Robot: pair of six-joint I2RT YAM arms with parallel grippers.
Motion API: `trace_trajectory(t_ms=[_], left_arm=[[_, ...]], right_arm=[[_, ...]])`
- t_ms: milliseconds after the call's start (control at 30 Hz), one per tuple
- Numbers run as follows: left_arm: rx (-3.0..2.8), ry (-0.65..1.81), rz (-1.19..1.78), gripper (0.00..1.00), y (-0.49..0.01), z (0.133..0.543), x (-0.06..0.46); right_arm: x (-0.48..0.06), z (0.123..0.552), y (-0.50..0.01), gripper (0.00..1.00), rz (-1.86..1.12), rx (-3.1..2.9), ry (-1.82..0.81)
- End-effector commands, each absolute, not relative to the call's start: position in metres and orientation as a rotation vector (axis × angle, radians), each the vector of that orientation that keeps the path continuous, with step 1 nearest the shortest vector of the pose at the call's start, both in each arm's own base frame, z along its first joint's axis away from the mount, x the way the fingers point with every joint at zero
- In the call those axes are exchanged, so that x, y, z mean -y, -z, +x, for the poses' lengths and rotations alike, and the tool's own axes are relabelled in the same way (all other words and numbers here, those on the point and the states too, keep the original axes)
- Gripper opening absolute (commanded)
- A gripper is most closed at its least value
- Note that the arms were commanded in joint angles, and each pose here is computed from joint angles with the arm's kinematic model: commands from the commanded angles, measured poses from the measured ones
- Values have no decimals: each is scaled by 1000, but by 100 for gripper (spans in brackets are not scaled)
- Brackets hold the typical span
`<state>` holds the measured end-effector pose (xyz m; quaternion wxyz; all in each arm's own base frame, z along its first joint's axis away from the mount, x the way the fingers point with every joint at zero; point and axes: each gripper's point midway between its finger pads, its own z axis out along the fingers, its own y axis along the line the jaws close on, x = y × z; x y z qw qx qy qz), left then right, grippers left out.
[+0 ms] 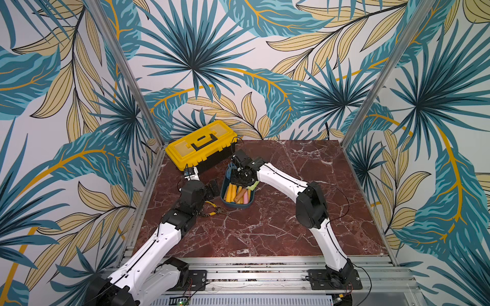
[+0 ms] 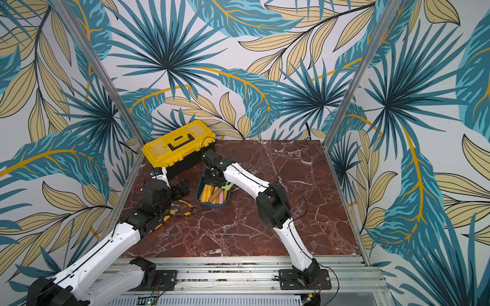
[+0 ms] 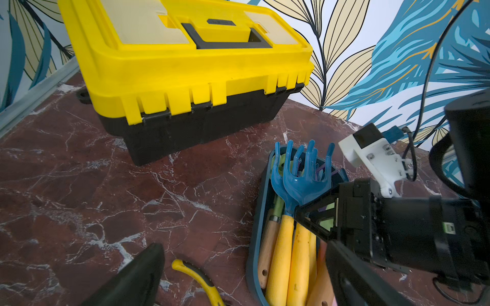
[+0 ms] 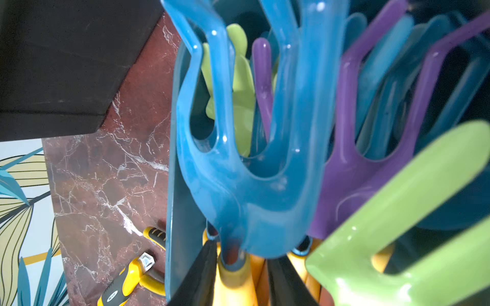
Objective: Put the rake into the storage box
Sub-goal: Place the rake in the storage box, then adjust the rake in the storage box.
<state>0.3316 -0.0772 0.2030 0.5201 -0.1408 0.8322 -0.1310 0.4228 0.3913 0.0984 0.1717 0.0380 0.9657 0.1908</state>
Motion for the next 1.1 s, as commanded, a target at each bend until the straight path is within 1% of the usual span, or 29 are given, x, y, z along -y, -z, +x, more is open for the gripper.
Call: trace_trajectory(t_ms=[0,133,233,333,433,500,567,600,667,867,1067], left_arm=[[-2010,302,-339,100,-194,328,74],[-2018,304,-334,100,-191,331,76],[-2041,312,-324,100,-184,335,80],[-2060,317,-320,100,-177,338,83],[-2074,312,-317,100,-172,340,85],[-2078,312,-315,100,-170,341,85],[-2081,316,-312,100,-168,342,86],[-2083,316,-312,100,-168,342,87],[-2085,316,-310,100,-167,343,87],[-2090,312,-309,100,-165,343,87],[-2086,307,-307,100,-167,343,86]], right_arm=[[-382,416,-126,41,117,-2715,-544],[-377,414,-155,49,100,-2660,-568],[-367,412,-171,52,91,-2627,-552],[-349,411,-178,54,99,-2608,-510],[-316,410,-170,57,159,-2622,-429],[-291,411,-160,67,220,-2635,-386],[-273,414,-149,82,268,-2645,-373],[-267,416,-144,87,291,-2650,-381],[-263,419,-135,91,307,-2659,-416],[-288,432,-113,92,280,-2687,-579],[-301,442,-99,91,310,-2700,-653]])
